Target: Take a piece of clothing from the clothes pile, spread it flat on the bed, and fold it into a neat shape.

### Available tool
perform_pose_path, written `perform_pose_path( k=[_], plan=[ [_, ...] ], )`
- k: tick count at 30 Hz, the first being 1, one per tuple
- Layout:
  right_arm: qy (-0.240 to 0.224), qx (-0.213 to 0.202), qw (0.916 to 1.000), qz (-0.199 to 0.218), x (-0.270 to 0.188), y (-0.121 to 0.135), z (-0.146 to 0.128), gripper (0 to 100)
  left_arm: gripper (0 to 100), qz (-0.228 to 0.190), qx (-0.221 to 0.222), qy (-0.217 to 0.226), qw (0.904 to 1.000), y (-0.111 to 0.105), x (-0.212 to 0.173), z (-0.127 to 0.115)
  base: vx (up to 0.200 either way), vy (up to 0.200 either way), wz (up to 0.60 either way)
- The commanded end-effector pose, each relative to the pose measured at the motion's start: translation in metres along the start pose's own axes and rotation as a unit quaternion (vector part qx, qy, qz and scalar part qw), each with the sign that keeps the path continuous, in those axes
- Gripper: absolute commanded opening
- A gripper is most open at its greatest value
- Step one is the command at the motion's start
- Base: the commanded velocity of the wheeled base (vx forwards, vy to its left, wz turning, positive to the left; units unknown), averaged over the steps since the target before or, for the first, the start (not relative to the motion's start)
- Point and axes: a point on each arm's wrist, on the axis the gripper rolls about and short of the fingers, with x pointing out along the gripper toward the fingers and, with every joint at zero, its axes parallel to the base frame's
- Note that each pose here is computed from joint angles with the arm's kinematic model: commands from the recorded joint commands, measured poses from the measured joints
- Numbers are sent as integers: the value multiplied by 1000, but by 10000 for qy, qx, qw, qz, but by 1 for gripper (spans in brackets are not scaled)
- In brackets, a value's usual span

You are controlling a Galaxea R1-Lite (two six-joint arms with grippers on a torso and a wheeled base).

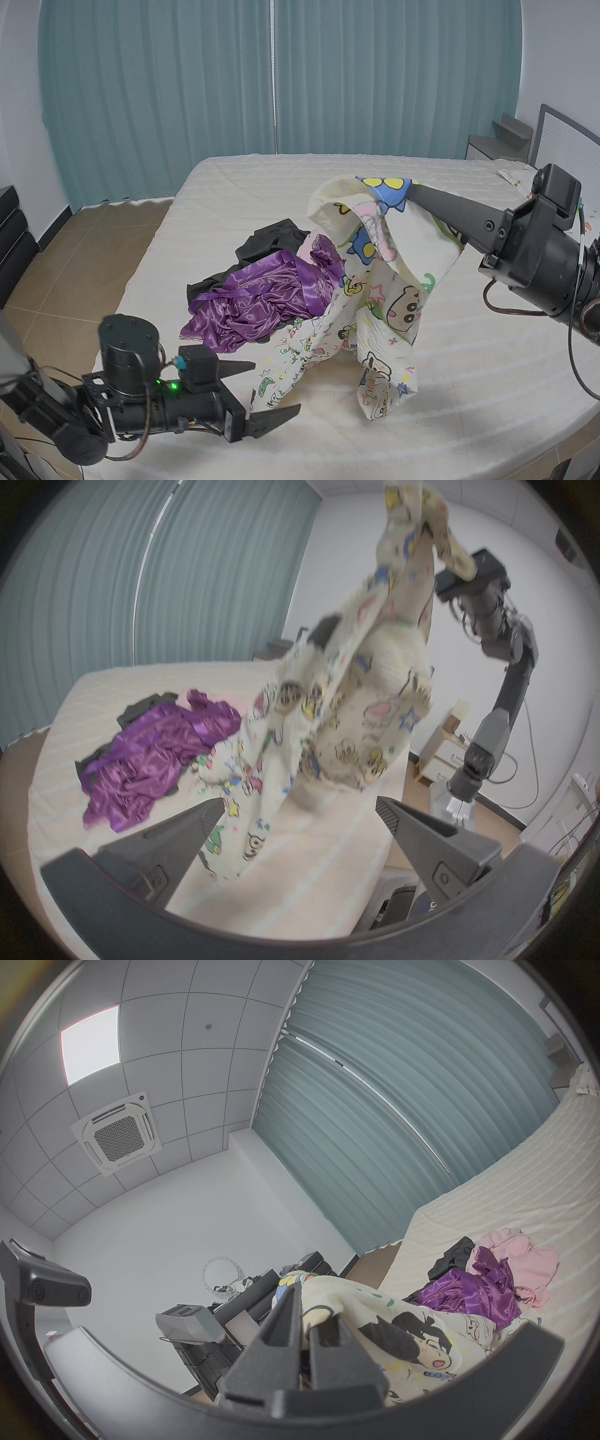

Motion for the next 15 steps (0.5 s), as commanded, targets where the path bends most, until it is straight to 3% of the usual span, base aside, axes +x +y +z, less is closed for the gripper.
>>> perform_pose_path(
  k=[1, 6, 15],
  plan=[
    [-28, -14, 10000, 33, 3, 1, 2, 0, 100, 54, -122, 564, 9983, 3, 29, -30, 0, 0, 0],
    [-40, -18, 10000, 15, 4, 1, 2, 0, 100, 109, -84, 458, 9989, 3, 34, -31, 0, 0, 0],
    [-73, -24, 10000, 47, 3, 3, 4, 0, 100, 659, -168, 371, 9970, 32, 79, -47, 0, 0, 0]
  ],
)
